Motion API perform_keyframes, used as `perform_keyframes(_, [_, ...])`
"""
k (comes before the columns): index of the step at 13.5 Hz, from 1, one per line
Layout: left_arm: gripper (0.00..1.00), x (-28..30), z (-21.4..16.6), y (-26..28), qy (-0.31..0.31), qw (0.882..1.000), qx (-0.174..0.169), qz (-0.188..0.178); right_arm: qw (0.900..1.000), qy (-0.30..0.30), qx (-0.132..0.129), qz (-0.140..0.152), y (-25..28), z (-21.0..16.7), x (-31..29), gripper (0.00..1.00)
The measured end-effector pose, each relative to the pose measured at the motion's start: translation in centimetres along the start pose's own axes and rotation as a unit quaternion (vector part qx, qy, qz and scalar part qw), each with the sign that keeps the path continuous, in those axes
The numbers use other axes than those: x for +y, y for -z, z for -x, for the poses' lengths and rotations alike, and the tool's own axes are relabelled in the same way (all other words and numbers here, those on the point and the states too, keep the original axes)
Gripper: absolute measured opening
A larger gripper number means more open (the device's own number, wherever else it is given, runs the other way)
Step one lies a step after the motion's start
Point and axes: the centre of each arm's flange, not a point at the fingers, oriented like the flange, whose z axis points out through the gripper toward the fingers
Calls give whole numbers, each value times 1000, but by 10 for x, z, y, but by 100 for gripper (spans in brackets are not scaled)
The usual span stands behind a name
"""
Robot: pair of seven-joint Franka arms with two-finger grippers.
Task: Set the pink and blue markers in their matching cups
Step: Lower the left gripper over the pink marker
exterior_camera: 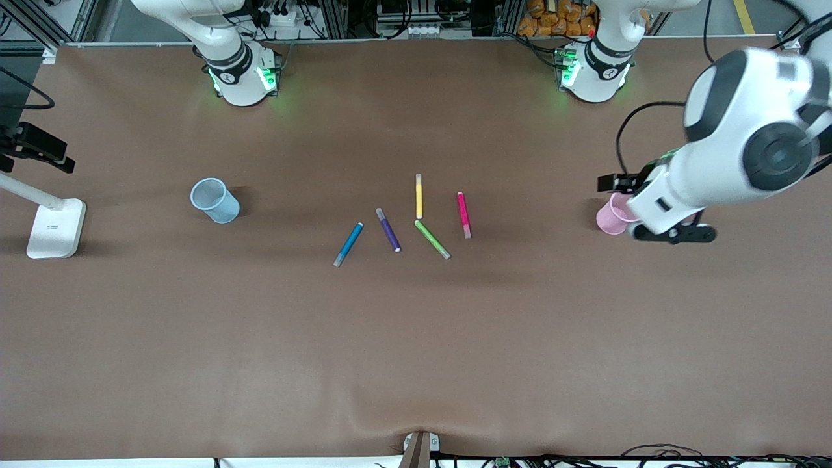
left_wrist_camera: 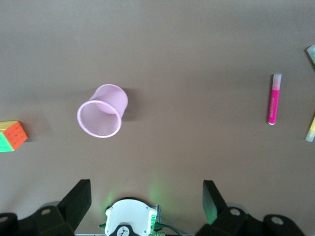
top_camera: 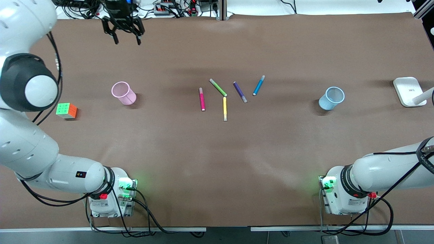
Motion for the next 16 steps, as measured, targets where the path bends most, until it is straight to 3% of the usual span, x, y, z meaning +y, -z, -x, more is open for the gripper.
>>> perform_keyframes(2, [100,6,-12,-16,-3,1000,-10,2,1000,0,-1,0,0,0,0,100])
perform_keyframes(7, [100,24,-31,-44,-1,998,-33,45,1000,1,-1,0,0,0,0,100])
perform_keyframes(16, [100,163,-51,-140,47,998,-45,22,1000,1,-4,0,-3,-2,1,100])
